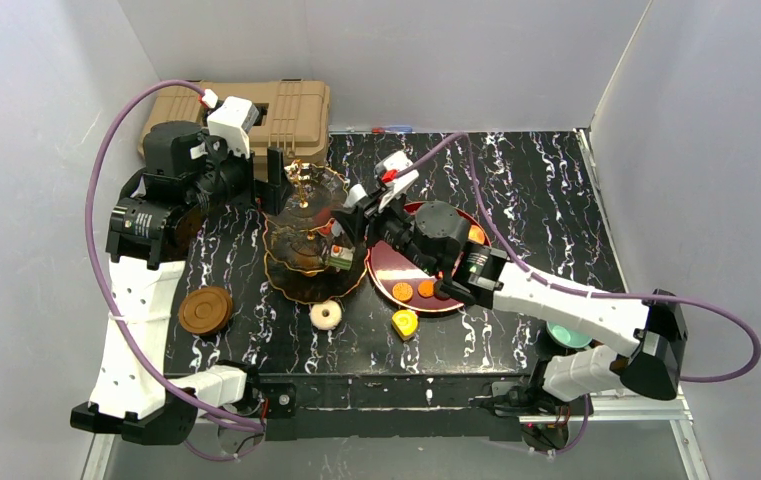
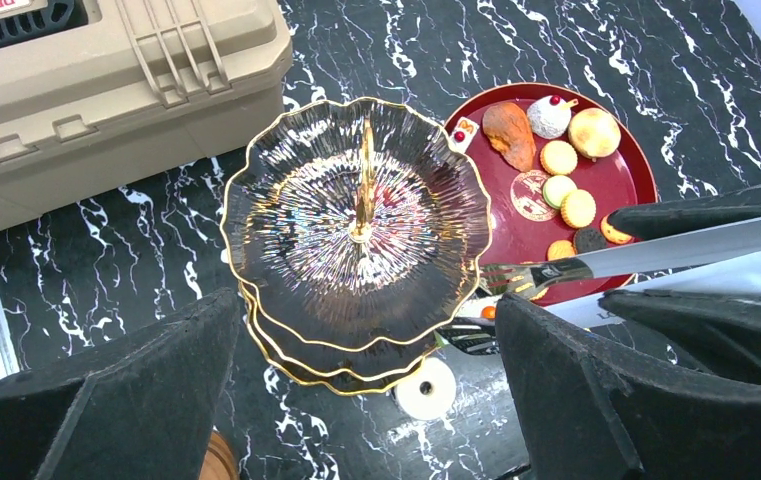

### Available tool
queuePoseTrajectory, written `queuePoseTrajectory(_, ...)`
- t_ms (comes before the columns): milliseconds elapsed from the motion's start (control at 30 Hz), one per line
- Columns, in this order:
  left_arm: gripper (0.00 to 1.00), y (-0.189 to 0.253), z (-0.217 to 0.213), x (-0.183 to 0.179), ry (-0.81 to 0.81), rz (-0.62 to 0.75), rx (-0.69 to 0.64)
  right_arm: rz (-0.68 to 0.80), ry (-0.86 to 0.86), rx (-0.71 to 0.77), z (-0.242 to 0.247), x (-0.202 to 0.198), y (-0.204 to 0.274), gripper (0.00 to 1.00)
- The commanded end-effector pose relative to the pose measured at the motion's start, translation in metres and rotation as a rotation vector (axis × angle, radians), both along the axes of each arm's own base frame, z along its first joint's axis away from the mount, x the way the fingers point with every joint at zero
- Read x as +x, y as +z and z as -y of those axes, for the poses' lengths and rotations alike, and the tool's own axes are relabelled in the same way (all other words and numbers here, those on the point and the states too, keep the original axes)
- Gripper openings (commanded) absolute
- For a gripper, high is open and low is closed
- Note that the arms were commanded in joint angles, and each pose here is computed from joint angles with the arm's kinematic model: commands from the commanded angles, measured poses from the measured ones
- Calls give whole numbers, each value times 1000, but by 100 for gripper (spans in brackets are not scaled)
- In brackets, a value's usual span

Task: Serve the afternoon tea
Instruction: Place the desert on the desert table.

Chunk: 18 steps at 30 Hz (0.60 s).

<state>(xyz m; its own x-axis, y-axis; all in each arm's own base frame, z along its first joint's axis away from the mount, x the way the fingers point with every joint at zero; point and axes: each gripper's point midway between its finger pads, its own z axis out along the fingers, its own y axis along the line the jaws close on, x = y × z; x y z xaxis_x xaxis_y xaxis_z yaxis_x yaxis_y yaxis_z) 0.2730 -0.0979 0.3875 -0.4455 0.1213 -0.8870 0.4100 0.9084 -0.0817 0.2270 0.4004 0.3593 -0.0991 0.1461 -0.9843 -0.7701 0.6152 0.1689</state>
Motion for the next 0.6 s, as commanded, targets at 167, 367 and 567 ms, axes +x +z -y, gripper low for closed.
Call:
queuePoseTrajectory(167,98,10,2,-12,-14,18,-29,62,-6,113,1,0,41,50)
queuePoseTrajectory(367,98,10,2,-14,-22,19,-25,77,-37,144,0,6,30,49)
queuePoseTrajectory(567,98,6,9,-24,-83,14,-33,129,-84,199,5,11,34,47)
